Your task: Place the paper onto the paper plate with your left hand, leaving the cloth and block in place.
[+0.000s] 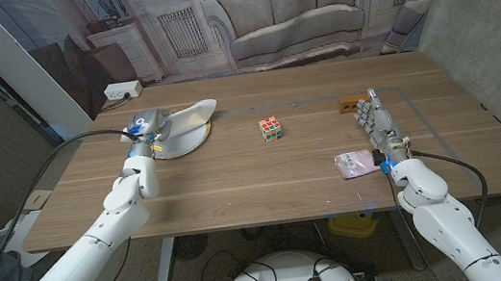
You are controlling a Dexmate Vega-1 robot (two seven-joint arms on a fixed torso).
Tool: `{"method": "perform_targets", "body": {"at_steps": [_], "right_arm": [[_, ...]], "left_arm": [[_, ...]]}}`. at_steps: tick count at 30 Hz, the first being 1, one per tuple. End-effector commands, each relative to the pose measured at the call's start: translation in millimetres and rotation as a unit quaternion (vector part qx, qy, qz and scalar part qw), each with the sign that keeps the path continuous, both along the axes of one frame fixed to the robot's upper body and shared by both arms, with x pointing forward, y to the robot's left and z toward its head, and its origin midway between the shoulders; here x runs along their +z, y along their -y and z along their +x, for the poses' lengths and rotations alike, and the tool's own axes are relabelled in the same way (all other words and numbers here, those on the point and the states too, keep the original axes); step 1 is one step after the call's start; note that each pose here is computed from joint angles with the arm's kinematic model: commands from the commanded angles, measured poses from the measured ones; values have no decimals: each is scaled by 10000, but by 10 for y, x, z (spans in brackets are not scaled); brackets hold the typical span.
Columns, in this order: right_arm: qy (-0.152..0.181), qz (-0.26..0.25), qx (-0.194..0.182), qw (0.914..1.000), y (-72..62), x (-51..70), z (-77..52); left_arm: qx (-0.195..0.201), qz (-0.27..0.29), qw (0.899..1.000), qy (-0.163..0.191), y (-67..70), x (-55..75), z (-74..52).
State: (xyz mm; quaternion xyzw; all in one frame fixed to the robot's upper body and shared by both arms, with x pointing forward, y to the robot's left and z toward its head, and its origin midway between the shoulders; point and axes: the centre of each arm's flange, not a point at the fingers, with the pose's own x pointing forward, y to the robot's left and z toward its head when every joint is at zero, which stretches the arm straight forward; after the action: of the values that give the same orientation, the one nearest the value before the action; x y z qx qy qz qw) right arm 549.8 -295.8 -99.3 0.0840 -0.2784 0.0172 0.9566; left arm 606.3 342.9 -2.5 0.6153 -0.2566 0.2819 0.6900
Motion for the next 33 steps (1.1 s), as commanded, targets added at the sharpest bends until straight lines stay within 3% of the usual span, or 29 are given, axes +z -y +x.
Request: {"method": "perform_targets", "body": {"at_steps": [1,19,33], "right_arm": [[-56,-1,-8,10000,-36,-11,11],[-99,10,46,9999,-38,-18,79],[-92,46,52,9999,-50,-41,92]], "left_arm": [[22,-58,9999,-107,-46,-46,98],[249,-69,9997,19,-106,-28,57],[724,-41,9952,655,-137,22,135]]}}
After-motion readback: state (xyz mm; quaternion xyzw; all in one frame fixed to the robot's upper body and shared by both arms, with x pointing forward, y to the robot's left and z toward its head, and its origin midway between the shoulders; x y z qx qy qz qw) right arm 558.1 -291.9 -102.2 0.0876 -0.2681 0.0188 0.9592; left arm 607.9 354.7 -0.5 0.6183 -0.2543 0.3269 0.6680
